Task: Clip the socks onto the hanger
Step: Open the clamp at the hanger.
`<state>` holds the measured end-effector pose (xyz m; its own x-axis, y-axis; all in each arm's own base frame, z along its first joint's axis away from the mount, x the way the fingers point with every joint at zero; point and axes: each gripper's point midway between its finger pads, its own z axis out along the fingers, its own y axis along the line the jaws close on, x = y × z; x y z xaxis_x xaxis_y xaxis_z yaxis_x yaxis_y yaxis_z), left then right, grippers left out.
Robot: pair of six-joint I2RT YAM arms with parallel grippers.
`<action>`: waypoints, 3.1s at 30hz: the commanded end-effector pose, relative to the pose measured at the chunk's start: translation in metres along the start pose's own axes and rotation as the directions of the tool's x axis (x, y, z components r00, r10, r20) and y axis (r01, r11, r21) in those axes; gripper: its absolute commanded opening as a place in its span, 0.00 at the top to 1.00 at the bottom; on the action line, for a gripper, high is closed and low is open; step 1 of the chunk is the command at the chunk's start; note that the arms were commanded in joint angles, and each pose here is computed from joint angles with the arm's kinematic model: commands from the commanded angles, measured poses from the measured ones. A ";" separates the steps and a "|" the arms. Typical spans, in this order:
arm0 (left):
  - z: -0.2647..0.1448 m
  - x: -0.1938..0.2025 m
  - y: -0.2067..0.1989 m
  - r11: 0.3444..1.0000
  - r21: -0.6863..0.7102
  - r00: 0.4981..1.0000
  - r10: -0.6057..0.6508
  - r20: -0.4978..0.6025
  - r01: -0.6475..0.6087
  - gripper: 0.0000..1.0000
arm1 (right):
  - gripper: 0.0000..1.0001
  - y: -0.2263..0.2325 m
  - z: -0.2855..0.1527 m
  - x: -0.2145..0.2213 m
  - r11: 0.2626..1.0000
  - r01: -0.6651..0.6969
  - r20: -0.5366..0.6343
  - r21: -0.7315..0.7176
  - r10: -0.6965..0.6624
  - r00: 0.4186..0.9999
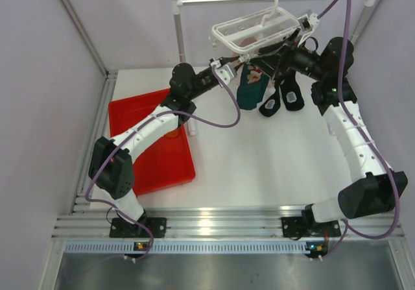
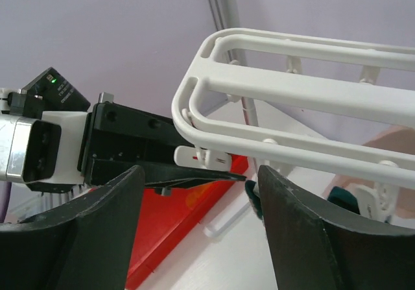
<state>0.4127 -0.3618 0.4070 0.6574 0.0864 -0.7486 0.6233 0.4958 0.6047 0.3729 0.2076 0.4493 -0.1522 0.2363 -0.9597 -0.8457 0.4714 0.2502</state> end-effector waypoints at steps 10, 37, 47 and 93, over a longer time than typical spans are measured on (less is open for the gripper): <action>0.007 -0.038 0.005 0.998 0.002 0.996 0.057 0.064 -0.057 0.93 | 0.27 0.015 0.018 0.003 0.996 0.063 0.012 0.067 -0.063 0.998; 0.011 -0.038 -0.008 0.997 0.030 0.996 0.069 0.059 -0.071 0.89 | 0.77 0.010 0.024 0.015 0.977 0.138 -0.020 0.164 -0.136 0.990; -0.018 -0.029 0.002 0.995 -0.050 0.994 -0.084 -0.066 0.081 0.55 | 1.00 0.011 0.022 0.007 0.986 0.080 0.011 0.148 -0.082 0.997; -0.345 0.333 0.051 0.133 -0.984 0.024 -0.991 -0.132 0.114 0.49 | 1.00 -0.025 0.023 0.011 0.975 0.083 -0.043 0.206 -0.076 0.996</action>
<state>0.5140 -0.0311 0.0800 -0.6925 -0.3253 -0.6439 -0.2005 0.9442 -0.2613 0.4011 0.2280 0.4048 -0.1996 0.1509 -0.9682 -0.7334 0.6322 0.2498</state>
